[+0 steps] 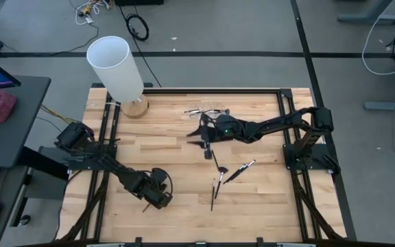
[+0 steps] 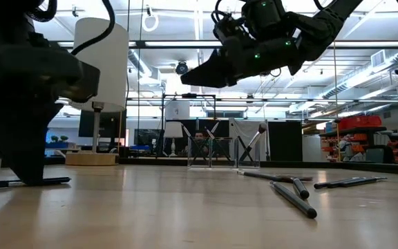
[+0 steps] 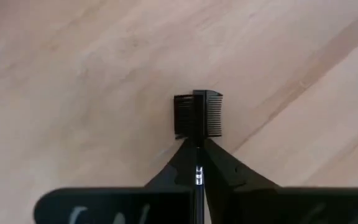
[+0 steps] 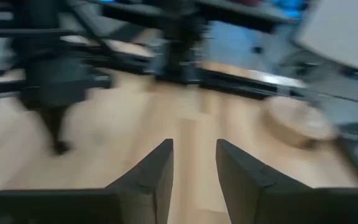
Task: Pick & Place Makeup Supplies
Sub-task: Put the makeup brush into the transparent organizer
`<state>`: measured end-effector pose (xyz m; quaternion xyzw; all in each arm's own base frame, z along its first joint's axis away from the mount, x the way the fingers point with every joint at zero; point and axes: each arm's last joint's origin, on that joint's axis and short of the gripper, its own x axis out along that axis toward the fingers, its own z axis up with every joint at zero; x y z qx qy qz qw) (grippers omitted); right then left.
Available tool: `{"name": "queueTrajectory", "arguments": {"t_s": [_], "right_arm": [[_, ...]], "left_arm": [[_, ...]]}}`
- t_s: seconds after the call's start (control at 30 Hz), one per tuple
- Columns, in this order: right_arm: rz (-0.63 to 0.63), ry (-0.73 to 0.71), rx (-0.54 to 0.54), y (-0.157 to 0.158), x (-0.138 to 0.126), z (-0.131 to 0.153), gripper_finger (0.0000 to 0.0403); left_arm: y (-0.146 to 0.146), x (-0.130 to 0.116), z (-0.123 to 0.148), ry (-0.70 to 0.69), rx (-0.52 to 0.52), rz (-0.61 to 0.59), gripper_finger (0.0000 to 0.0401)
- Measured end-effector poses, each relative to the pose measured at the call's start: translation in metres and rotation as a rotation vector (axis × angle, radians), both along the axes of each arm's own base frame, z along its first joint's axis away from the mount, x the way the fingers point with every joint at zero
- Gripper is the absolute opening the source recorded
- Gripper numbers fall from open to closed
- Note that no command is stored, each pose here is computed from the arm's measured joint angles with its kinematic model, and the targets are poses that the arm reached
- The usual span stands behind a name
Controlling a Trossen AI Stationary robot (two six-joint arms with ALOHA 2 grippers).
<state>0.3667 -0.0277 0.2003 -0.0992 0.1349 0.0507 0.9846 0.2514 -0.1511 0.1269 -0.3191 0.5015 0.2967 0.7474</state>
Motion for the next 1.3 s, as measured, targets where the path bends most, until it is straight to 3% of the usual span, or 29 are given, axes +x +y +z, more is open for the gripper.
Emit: {"name": "queueTrajectory", "arguments": {"t_s": [0.13,0.23,0.33,0.47,0.63,0.8,0.93,1.13,1.2,1.3], "right_arm": [[0.097,0.050,0.069,0.015,-0.001,-0.004,0.0126],[0.113,0.103,0.128,0.029,-0.001,-0.013,0.0126],[0.127,0.107,0.135,0.043,-0.004,-0.024,0.0126],[0.057,0.035,0.067,0.054,-0.012,-0.032,0.0126],[0.015,-0.010,0.025,0.052,-0.030,-0.021,0.0126],[0.035,-0.120,-0.001,0.051,-0.056,0.011,0.0126],[0.035,-0.192,-0.002,0.049,-0.084,0.029,0.0126],[0.033,-0.249,0.008,0.047,-0.122,0.020,0.0126],[0.033,-0.302,0.023,0.046,-0.131,0.013,0.0126],[0.036,-0.366,0.030,0.045,-0.143,0.001,0.0126]], "left_arm": [[0.006,0.004,0.000,-0.073,0.144,-0.009,0.0016],[0.012,0.005,-0.001,-0.127,0.293,-0.004,0.0005],[0.017,0.010,0.002,-0.171,0.372,0.009,0.0003],[0.032,0.017,0.003,-0.170,0.440,0.025,0.0002],[0.051,0.025,0.001,-0.075,0.386,-0.030,0.0001],[0.067,0.028,0.021,-0.096,0.525,-0.094,0.0001],[0.068,0.014,0.064,-0.195,0.557,-0.142,0.0005],[0.056,-0.039,0.126,-0.392,0.722,-0.250,0.0005],[0.053,-0.054,0.120,-0.447,0.770,-0.243,0.0003],[0.050,-0.065,0.083,-0.516,0.711,-0.221,0.0003]]}}
